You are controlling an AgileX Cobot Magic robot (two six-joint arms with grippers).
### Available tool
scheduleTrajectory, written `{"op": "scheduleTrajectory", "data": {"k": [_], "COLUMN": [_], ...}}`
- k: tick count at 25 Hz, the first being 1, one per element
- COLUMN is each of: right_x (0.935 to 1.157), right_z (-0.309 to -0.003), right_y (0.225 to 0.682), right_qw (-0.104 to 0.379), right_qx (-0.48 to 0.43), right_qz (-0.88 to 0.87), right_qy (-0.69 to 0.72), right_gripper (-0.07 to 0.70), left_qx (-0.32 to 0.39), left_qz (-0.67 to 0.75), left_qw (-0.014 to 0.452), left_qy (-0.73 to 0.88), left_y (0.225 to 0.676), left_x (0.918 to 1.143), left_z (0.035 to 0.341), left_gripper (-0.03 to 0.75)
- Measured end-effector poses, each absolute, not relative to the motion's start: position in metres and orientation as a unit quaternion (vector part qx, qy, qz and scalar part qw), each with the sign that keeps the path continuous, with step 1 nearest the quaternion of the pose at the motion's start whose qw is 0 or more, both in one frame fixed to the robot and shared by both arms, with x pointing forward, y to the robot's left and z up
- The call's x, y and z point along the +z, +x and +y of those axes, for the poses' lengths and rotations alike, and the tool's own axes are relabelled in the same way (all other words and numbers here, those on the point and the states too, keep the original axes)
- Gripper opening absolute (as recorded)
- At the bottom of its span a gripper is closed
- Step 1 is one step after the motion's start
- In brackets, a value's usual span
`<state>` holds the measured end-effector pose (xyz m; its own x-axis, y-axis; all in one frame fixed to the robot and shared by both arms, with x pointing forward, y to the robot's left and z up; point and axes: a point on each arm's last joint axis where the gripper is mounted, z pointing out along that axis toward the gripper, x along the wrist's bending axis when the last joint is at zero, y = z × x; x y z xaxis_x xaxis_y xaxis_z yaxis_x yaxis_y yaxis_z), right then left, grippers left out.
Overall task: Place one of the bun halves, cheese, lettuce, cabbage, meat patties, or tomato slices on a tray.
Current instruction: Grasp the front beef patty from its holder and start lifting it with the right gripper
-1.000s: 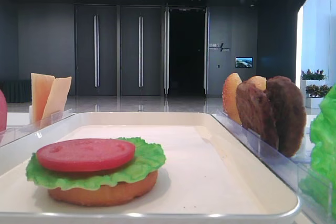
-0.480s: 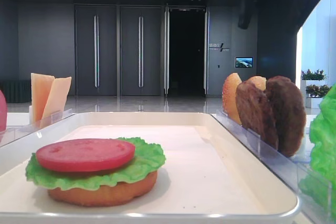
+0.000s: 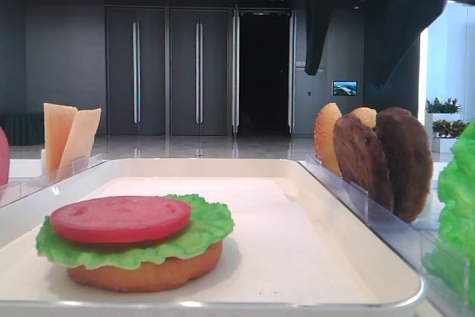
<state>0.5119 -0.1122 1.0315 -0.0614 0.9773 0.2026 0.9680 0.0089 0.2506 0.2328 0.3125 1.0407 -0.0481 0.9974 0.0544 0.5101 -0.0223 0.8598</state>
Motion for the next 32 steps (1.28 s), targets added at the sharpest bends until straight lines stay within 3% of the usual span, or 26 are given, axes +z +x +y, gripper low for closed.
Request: {"op": "scheduleTrajectory", "data": {"k": [6, 32], "right_x": [1.0206, 1.0204], "right_z": [-0.1085, -0.1107], "right_y": [0.5159, 0.5200], "right_qw": [0.008, 0.035], "right_qx": [0.153, 0.158], "right_qz": [0.715, 0.731], "right_qy": [0.682, 0.663], "right_gripper": [0.433, 0.433], "left_qx": [0.375, 0.375], "left_qz": [0.619, 0.619], "left_qw": [0.325, 0.325], "left_qy": [0.609, 0.609], "left_y": [0.2328, 0.2328], "left_x": [1.0407, 1.0407], "left_z": [0.3125, 0.3125], "left_gripper": [0.391, 0.391]}}
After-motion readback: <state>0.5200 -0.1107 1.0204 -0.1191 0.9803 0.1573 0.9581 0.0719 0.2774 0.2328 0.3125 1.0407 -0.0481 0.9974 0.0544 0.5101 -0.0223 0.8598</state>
